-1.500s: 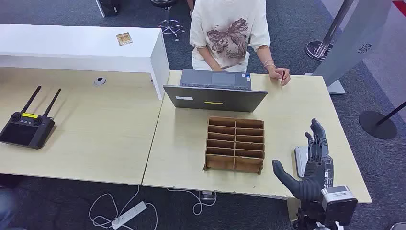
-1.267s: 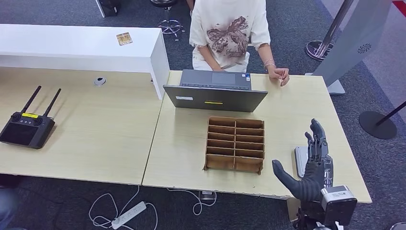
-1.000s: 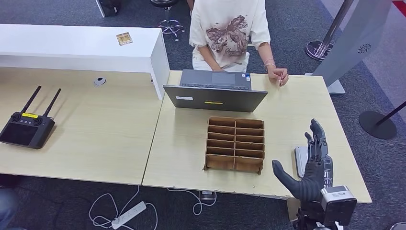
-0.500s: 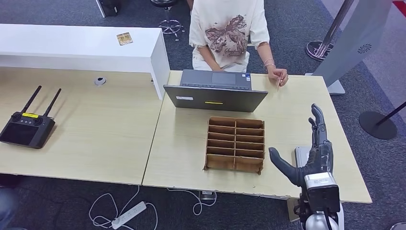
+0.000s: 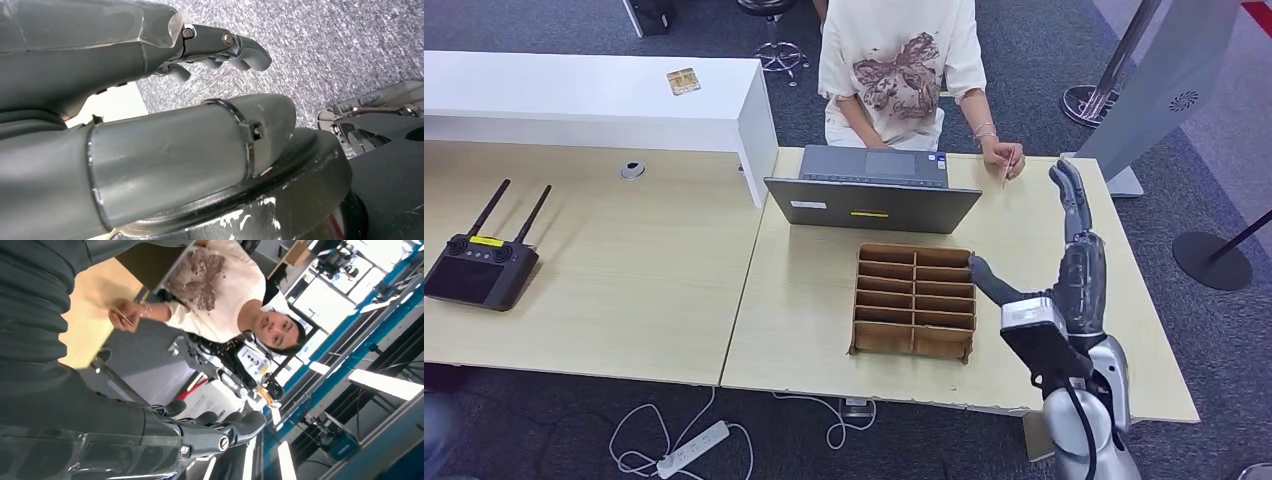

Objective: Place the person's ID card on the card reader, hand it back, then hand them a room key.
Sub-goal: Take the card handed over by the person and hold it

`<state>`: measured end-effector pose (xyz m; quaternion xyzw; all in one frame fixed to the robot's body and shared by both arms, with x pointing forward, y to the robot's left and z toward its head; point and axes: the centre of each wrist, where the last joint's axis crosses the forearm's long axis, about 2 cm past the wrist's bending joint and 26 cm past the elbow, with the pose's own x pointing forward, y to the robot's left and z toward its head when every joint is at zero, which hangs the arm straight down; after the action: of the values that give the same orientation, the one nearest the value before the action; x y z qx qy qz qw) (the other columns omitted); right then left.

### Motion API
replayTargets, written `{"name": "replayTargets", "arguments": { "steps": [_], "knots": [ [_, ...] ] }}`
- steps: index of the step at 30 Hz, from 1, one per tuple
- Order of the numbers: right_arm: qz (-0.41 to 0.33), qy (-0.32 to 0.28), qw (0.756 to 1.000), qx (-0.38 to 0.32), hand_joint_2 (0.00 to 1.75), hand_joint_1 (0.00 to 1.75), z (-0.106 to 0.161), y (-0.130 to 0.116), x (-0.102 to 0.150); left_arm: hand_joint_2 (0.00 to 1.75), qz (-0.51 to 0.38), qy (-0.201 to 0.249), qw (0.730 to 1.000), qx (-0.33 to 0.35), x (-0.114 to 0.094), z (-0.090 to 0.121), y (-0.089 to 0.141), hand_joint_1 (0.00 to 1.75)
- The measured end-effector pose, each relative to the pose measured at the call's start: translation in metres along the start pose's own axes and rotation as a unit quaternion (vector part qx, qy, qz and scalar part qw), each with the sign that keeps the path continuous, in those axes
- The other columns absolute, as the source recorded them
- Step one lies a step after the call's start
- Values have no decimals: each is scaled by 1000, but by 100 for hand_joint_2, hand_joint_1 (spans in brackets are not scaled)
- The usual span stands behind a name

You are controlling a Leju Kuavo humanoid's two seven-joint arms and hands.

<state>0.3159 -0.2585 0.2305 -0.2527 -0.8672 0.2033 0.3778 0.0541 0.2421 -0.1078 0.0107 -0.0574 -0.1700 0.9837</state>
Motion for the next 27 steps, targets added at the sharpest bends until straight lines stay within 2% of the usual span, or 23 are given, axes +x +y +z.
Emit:
{"name": "replayTargets", "arguments": {
  "steps": [8,11,21,27],
  "knots": [
    [145,6,989,33,175,0,-107,2,-5,0,-13,-6,1000,-6,9,0,2,0],
    [178,17,983,43,175,0,-139,0,-11,0,-13,-4,1000,-7,11,0,3,0],
    [300,69,947,87,175,0,-212,0,-17,0,-11,-4,1000,-9,15,1,4,0],
    [345,109,925,114,175,0,-234,-3,-15,0,-11,-5,1000,-9,16,1,4,0]
  ]
}}
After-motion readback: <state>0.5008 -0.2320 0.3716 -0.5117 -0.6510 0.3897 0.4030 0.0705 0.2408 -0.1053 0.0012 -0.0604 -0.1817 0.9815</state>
